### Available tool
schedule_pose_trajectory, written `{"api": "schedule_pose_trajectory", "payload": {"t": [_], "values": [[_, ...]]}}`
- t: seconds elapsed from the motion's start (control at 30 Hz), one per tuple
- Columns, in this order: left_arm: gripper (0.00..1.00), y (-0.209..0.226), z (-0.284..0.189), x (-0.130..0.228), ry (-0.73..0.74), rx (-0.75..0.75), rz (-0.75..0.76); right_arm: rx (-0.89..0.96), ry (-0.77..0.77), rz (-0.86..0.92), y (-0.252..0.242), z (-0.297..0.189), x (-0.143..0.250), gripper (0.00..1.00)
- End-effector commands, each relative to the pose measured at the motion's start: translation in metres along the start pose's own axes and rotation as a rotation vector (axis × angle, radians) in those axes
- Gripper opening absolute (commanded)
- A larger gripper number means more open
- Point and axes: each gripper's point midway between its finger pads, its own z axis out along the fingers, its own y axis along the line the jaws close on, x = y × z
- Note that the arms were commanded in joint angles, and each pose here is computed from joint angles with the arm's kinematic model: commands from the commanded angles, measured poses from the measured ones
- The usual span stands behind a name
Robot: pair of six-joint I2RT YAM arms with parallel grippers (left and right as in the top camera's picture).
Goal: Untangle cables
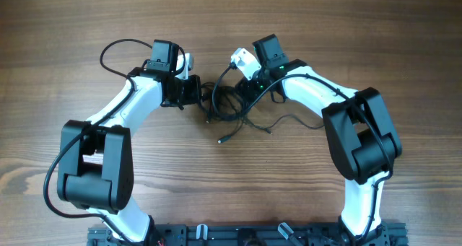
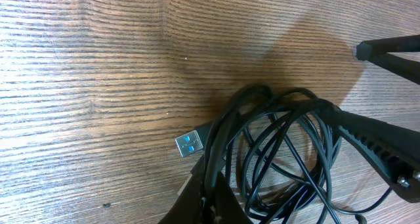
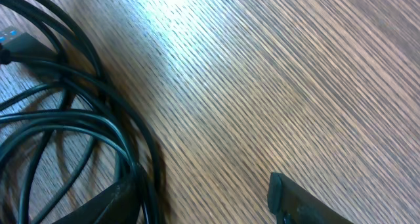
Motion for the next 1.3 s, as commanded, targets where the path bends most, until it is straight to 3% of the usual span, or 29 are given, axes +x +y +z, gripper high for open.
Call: {"api": "schedule_pose_trajectory", "payload": {"t": [0.0,0.4,0.5,0.53,0.57,0.63,0.73,0.8,0.93,1.07,1.17,1.27], "values": [[0.04,0.004,0.004,0.004,0.013,-0.006,0.009,-0.041,-0.012,0.005,0.009,-0.010,-0.003,0.64],[0.04,0.004,0.004,0.004,0.013,-0.006,0.009,-0.027,0.090,-0.028,0.026,0.014,0.018,0.59],[0.04,0.004,0.004,0.004,0.013,-0.006,0.009,-0.012,0.103,-0.020,0.023,0.020,0.023,0.43],[0.04,0.004,0.004,0.004,0.013,-0.007,0.009,-0.012,0.103,-0.017,0.022,0.020,0.023,0.34],[0.04,0.004,0.004,0.004,0.013,-0.007,0.010,-0.010,0.103,-0.009,0.021,0.020,0.024,0.11],[0.04,0.005,0.004,0.003,0.009,-0.007,0.009,-0.004,0.091,0.031,0.020,0.015,0.018,0.04],[0.04,0.005,0.004,0.003,0.009,-0.006,0.010,-0.040,-0.015,0.057,0.029,-0.016,-0.015,0.04],[0.04,0.005,0.004,0.003,0.009,-0.006,0.010,-0.097,-0.195,0.048,0.047,-0.080,-0.068,0.04],[0.05,0.005,0.004,0.003,0.010,-0.007,0.009,-0.054,-0.379,0.072,0.054,-0.165,-0.110,0.04],[0.06,0.005,0.004,0.003,0.010,-0.006,0.009,0.024,-0.381,0.222,0.039,-0.179,-0.109,0.04],[0.06,0.005,0.004,0.003,0.010,-0.007,0.009,0.231,-0.286,0.648,0.001,-0.174,-0.071,0.04],[0.06,0.005,0.004,0.003,0.010,-0.006,0.009,0.528,-0.175,0.934,-0.031,-0.183,-0.012,0.04]]}}
